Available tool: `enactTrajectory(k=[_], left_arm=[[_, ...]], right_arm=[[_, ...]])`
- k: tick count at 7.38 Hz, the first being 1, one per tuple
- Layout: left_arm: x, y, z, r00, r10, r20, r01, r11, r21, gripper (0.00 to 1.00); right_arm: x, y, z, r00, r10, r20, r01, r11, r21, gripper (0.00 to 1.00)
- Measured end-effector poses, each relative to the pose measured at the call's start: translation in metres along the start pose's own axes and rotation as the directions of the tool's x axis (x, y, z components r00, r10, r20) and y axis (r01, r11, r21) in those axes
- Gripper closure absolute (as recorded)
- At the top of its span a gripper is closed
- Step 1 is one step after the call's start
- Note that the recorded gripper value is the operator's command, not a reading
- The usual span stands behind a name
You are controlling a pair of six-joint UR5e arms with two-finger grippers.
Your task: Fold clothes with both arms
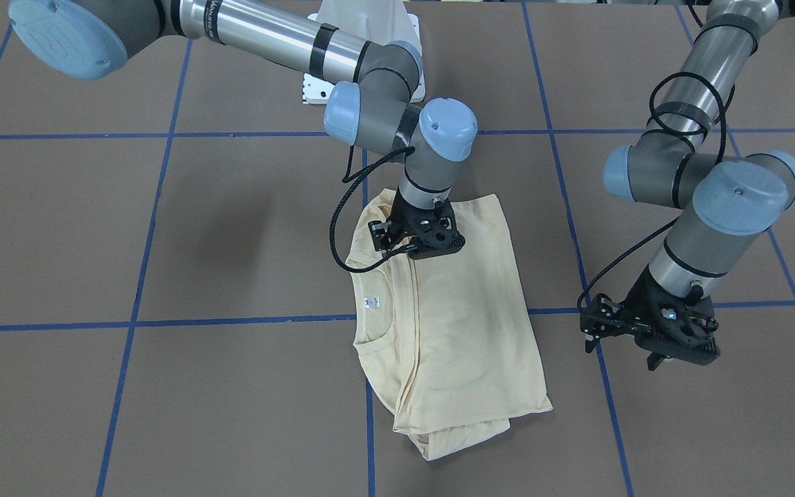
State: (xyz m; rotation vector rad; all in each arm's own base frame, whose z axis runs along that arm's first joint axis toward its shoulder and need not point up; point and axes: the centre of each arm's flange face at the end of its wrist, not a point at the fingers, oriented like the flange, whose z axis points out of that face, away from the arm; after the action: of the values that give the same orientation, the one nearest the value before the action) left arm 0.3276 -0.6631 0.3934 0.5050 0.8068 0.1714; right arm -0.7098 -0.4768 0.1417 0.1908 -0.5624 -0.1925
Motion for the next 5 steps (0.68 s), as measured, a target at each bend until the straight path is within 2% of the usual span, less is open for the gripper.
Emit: enactTrajectory(k=[1,3,5], left_arm=[[0.0,0.0,0.0,1.0,0.0,0.0,0.0,1.0,0.0,0.0],[0.0,0.0,0.0,1.0,-0.001,0.0,0.001,1.0,0.0,0.0],[0.0,0.0,0.0,1.0,-0.002,0.0,0.002,1.0,0.0,0.0]], right_arm=[[0.0,0.0,-0.002,1.0,-0.008,-0.007,0.008,1.0,-0.003,0.76],[0.003,0.0,-0.004,1.0,-0.022,-0.022,0.022,1.0,-0.007,1.0],[0.013,0.003,-0.009,0.999,-0.021,-0.037,0.02,1.0,-0.014,1.0]])
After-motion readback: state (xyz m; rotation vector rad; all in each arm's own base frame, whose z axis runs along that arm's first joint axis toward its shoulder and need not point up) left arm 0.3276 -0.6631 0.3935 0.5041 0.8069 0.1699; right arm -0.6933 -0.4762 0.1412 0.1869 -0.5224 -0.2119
